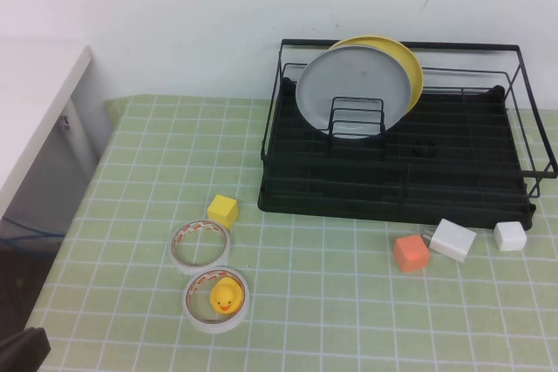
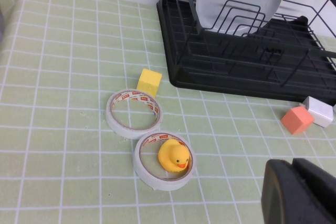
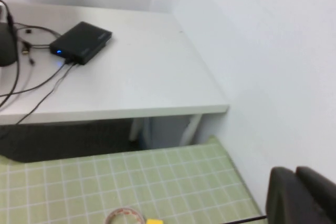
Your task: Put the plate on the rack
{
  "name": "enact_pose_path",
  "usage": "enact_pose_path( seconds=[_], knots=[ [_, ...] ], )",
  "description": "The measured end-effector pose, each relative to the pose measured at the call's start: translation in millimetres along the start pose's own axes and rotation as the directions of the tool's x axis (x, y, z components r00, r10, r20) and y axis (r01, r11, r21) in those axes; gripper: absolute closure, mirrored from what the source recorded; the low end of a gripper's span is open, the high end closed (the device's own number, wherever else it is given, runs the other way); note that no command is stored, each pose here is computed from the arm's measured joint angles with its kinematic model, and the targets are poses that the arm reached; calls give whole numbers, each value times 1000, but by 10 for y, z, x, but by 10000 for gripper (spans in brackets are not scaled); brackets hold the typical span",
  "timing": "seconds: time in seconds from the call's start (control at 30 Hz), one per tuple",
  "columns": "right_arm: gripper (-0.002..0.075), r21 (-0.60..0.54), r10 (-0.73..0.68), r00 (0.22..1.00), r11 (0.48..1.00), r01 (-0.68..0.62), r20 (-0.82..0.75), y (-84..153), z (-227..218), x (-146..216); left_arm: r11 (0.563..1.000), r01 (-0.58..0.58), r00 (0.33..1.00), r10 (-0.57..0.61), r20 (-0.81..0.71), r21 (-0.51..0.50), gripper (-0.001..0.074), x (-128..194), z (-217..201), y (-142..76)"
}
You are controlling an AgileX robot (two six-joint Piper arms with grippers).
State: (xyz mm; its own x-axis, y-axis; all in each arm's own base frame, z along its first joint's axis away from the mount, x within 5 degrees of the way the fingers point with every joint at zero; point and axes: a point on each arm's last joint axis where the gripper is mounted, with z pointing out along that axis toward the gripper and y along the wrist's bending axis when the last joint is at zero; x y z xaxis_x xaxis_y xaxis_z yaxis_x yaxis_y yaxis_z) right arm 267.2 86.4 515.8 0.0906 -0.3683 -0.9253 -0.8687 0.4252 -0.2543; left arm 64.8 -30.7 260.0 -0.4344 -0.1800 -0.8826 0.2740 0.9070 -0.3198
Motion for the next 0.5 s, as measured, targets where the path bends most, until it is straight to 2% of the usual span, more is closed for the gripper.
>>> enact_pose_path(
  seconds=[0.13,0.23,0.3,0.5],
  knots=[
    [714,103,-75,997,992,72,27,410,-284,-21,1000,0,1000,0,0,0,736,0,0,0],
    [715,242,-125,991,964,108,55,766,-534,51,1000,0,1000,0,0,0,736,0,0,0],
    [715,350,-171,982,927,133,80,1069,-749,113,1000,0,1000,0,0,0,736,0,0,0],
    [715,571,-223,964,815,100,149,1688,-1118,476,1000,-6,1000,6,0,0,736,0,0,0]
  ],
)
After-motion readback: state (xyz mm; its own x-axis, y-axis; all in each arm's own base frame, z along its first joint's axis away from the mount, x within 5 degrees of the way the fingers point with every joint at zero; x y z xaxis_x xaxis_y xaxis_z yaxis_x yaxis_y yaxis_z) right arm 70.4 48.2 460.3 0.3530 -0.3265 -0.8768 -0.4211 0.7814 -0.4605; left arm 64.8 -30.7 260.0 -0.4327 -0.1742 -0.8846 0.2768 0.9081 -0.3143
